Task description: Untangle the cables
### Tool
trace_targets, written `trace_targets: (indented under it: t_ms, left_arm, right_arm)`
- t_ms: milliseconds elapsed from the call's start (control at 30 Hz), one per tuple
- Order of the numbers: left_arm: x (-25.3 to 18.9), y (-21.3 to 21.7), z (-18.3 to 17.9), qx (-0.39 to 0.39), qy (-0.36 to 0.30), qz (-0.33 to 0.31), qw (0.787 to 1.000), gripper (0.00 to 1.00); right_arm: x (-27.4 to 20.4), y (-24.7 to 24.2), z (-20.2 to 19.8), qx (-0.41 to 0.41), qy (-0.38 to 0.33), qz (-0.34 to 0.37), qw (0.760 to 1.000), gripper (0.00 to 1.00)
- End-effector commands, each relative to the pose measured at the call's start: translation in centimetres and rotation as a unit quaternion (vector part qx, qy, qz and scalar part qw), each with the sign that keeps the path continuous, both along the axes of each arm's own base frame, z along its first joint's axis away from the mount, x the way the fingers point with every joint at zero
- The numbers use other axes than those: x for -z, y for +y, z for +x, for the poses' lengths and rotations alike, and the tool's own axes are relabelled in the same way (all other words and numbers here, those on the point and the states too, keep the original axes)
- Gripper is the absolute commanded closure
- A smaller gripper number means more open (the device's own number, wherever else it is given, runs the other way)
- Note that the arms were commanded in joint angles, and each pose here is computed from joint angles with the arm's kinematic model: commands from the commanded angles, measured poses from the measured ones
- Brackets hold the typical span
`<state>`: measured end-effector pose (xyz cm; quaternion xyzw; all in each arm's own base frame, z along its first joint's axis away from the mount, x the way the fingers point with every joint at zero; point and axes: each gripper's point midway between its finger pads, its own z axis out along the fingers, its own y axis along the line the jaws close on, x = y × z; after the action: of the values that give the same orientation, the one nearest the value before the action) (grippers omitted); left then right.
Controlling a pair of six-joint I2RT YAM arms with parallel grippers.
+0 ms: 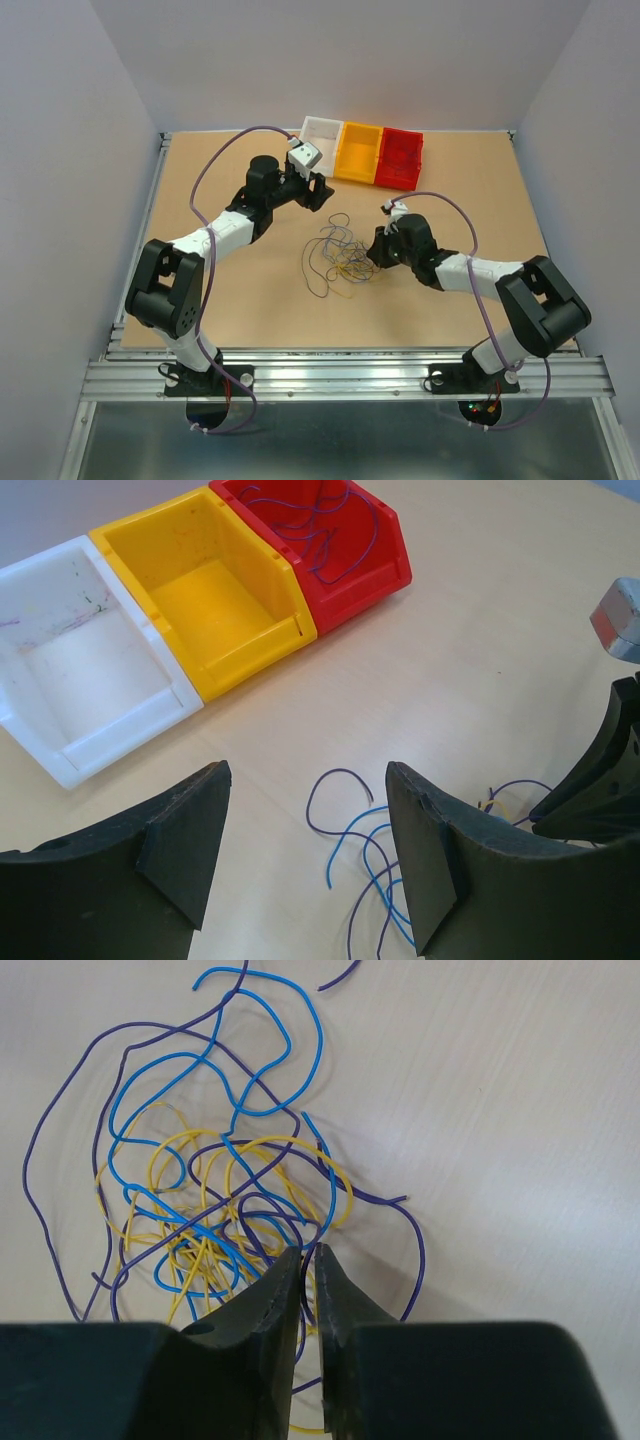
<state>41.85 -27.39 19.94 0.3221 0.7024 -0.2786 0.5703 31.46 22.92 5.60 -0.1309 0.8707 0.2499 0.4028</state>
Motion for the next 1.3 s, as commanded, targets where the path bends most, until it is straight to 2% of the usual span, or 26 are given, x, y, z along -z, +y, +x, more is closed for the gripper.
trace_targets:
  t_ms: [0,100,300,400,500,533,567,633,733,767,833,967,1067,1267]
  left_arm:
    - [-3.1,-0.3,1.0,-0.001,-0.039,-0.011,0.999,0.25]
    - [-3.1,-0.2,1.0,-0.002,-0.040,-0.011,0.999,0.25]
    - [-3.3,-0.2,1.0,-0.002,-0.043,-0.011,0.999,0.25]
    - [-3.7,-0.1,0.6,0.000,-0.049,-0.013,0.999,0.25]
    - [-4.6,0.1,-0.1,0.006,-0.066,-0.025,0.997,0.25]
    - [-5.0,0.3,-0.4,0.009,-0.069,-0.033,0.997,0.25]
    - [-5.6,0.5,-0.8,0.013,-0.071,-0.051,0.996,0.25]
    - [-6.5,1.8,-0.7,0.012,-0.070,-0.073,0.995,0.25]
    - [-8.5,3.0,-2.5,0.053,-0.073,-0.126,0.988,0.25]
    - [-9.9,3.4,-3.4,0.066,-0.094,-0.143,0.983,0.25]
    - [-10.5,3.8,-5.3,0.105,-0.085,-0.163,0.977,0.25]
    - [-14.2,3.8,-10.7,0.183,-0.160,-0.189,0.951,0.22]
    - [-16.0,3.9,-14.7,0.238,-0.186,-0.216,0.929,0.21]
    - [-16.3,3.6,-19.2,0.317,-0.198,-0.229,0.899,0.16]
  right_arm:
    - [-1.2,0.7,0.2,-0.011,-0.023,0.005,1.000,0.85]
    - [-1.4,0.7,-0.2,-0.015,-0.026,0.007,1.000,0.99]
    - [-6.3,1.6,-1.7,-0.045,-0.078,0.066,0.994,1.00]
    - [-11.7,2.1,-2.5,-0.067,-0.126,0.102,0.985,0.99]
    - [-19.7,2.2,-3.2,-0.078,-0.192,0.147,0.967,0.99]
    - [-20.4,2.1,-3.8,-0.084,-0.197,0.152,0.965,0.99]
    - [-24.3,1.9,-4.5,-0.087,-0.231,0.177,0.953,1.00]
    - [-27.9,2.1,-5.6,-0.107,-0.254,0.204,0.939,1.00]
    - [-33.9,2.3,-6.5,-0.128,-0.289,0.228,0.921,1.00]
    - [-36.5,2.2,-6.7,-0.128,-0.304,0.235,0.914,0.99]
    - [-37.4,2.6,-6.3,-0.130,-0.299,0.240,0.914,0.99]
    - [-38.4,3.0,-5.7,-0.128,-0.297,0.246,0.914,0.99]
    - [-38.2,3.6,-5.1,-0.131,-0.290,0.246,0.916,1.00]
    - [-37.5,4.4,-4.5,-0.139,-0.274,0.245,0.919,0.99]
